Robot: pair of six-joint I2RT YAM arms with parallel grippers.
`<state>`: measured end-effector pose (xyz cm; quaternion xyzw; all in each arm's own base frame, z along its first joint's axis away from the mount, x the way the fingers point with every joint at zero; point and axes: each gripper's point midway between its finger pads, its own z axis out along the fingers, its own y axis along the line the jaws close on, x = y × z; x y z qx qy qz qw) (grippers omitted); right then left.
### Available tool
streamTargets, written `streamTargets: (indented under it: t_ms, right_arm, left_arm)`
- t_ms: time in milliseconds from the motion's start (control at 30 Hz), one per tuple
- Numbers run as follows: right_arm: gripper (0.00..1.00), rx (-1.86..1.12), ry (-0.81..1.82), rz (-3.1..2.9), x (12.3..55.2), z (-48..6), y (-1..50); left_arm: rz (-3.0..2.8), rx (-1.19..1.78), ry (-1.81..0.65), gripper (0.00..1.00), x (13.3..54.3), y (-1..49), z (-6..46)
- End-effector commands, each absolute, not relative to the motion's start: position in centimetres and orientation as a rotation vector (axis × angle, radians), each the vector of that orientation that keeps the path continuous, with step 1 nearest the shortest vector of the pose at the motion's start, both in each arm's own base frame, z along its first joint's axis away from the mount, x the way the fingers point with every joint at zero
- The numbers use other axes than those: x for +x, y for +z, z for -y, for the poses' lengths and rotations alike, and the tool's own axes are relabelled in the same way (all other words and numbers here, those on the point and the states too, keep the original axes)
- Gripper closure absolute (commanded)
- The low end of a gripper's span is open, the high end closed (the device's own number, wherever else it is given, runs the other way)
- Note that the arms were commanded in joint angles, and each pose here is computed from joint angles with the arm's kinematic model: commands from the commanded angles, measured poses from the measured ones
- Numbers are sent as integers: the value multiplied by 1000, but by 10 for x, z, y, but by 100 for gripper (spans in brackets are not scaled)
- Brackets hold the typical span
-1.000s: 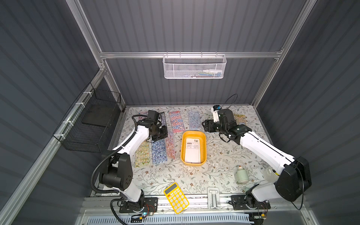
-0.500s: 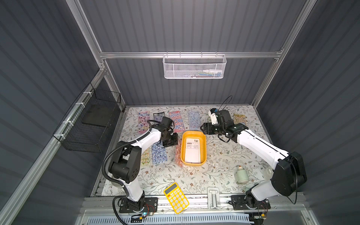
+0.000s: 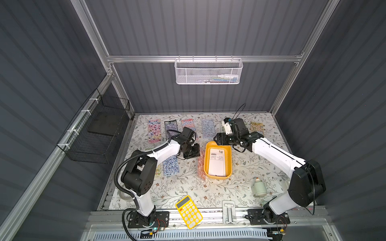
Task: Take the stickers out of the storage box
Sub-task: Move the storage box to the center of the board.
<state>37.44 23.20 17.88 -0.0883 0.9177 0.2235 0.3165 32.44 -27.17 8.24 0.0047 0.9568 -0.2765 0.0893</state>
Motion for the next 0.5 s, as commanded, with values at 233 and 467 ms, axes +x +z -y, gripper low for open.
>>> streamTargets:
  t_ms: [233, 467]
  right_arm:
    - [11, -204, 576, -2406, 379, -228, 187]
    - [1, -190, 558, -2400, 379, -225, 187]
  left_arm:
    - [-2844, -179, -664, 100, 350, 62, 213]
    - [-2851, -282, -598, 99, 360, 46, 188]
